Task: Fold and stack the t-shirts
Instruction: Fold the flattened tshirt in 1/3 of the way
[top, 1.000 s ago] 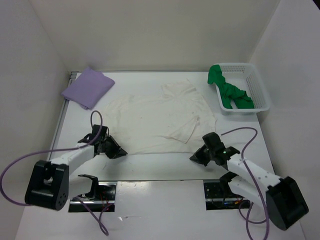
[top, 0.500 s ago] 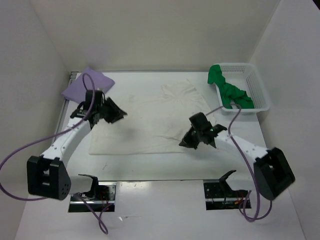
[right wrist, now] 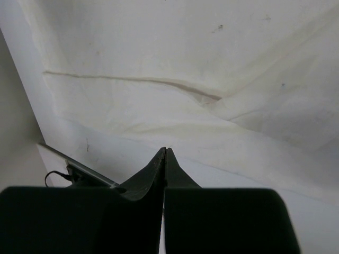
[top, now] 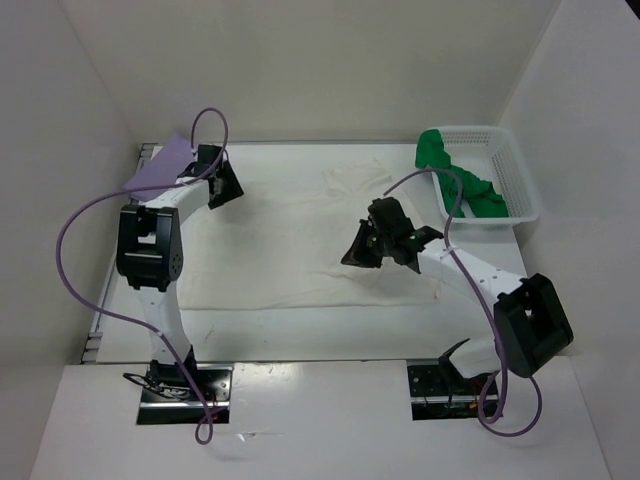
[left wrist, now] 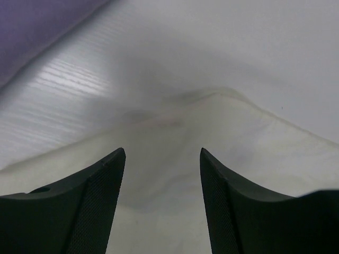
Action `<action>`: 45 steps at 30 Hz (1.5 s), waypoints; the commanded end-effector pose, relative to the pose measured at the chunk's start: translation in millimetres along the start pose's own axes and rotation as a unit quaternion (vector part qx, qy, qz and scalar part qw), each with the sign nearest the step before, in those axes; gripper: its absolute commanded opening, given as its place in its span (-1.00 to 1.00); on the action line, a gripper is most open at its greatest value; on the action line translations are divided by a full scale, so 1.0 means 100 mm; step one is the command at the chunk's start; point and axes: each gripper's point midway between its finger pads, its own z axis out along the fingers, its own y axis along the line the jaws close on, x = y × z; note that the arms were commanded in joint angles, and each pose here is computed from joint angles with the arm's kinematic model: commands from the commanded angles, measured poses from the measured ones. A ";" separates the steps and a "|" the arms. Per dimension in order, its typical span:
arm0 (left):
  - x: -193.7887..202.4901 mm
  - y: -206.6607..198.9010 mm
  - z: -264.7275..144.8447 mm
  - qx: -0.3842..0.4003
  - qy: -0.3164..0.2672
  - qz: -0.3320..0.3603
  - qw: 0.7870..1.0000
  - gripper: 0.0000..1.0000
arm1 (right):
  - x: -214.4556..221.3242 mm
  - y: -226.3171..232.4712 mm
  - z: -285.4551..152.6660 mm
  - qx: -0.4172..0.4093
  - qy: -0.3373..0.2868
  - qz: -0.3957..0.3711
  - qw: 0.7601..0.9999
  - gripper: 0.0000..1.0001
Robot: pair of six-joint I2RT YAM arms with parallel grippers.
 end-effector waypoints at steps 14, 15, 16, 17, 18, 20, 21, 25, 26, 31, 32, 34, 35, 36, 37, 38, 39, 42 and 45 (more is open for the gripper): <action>-0.08 0.02 0.33 -0.005 -0.009 0.091 0.996 0.02 | -0.19 0.35 -0.07 -0.053 -0.014 -0.045 0.997 -0.98; -0.08 0.02 0.35 -0.005 -0.009 0.097 0.995 -0.01 | -0.19 0.35 -0.07 -0.053 -0.014 -0.045 0.997 -0.98; -0.05 0.02 0.35 -0.003 -0.001 0.097 0.995 -0.04 | -0.18 0.32 -0.04 -0.049 -0.011 -0.044 0.998 -0.98; -0.02 -0.02 0.34 0.000 0.000 0.101 0.995 -0.13 | -0.20 0.36 -0.05 -0.053 -0.014 -0.045 0.998 -0.98; -0.02 -0.03 0.34 0.000 0.000 0.101 0.995 -0.15 | -0.20 0.36 -0.05 -0.053 -0.014 -0.045 0.998 -0.98; -0.02 -0.02 0.34 0.000 0.000 0.106 0.994 -0.18 | -0.20 0.36 -0.05 -0.053 -0.014 -0.045 0.998 -0.98; 0.02 -0.02 0.37 0.002 0.006 0.107 0.994 -0.24 | -0.20 0.36 -0.05 -0.053 -0.014 -0.045 0.998 -0.98; 0.06 0.03 0.44 -0.014 0.026 0.108 0.994 -0.24 | -0.22 0.42 -0.11 -0.063 -0.017 -0.048 0.997 -0.98; -0.03 -0.03 0.42 -0.009 0.015 0.107 0.994 -0.13 | -0.23 0.45 -0.14 -0.067 -0.021 -0.049 0.996 -0.98; 0.06 0.00 0.49 -0.013 0.036 0.109 0.993 -0.22 | -0.24 0.47 -0.16 -0.071 -0.023 -0.045 0.996 -0.98; 0.06 0.00 0.49 -0.013 0.036 0.109 0.993 -0.30 | -0.25 0.49 -0.20 -0.075 -0.027 -0.046 0.996 -0.98; 0.08 0.01 0.48 -0.015 0.041 0.109 0.993 -0.68 | -0.24 0.47 -0.21 -0.075 -0.027 -0.046 0.996 -0.98; 0.08 0.01 0.48 -0.015 0.041 0.109 0.993 -0.80 | -0.21 0.44 -0.19 -0.071 -0.024 -0.045 0.996 -0.98; 0.08 0.03 0.46 -0.018 0.037 0.109 0.993 -0.89 | -0.21 0.44 -0.19 -0.071 -0.024 -0.045 0.996 -0.98; 0.09 0.04 0.44 -0.019 0.038 0.109 0.993 -1.00 | -0.21 0.44 -0.19 -0.071 -0.024 -0.045 0.996 -0.98; 0.10 0.05 0.39 -0.018 0.035 0.105 0.994 -1.00 | -0.21 0.44 -0.19 -0.071 -0.024 -0.045 0.996 -0.98; 0.11 0.05 0.35 -0.018 0.035 0.100 0.994 -1.00 | -0.21 0.44 -0.19 -0.071 -0.024 -0.045 0.996 -0.98; 0.08 0.01 0.10 -0.009 0.014 0.088 0.996 -1.00 | -0.22 0.46 -0.22 -0.075 -0.027 -0.046 0.996 -0.96; 0.02 -0.19 -0.38 0.022 -0.020 0.075 0.997 -1.00 | -0.17 0.40 -0.17 -0.072 -0.017 -0.045 0.996 -0.96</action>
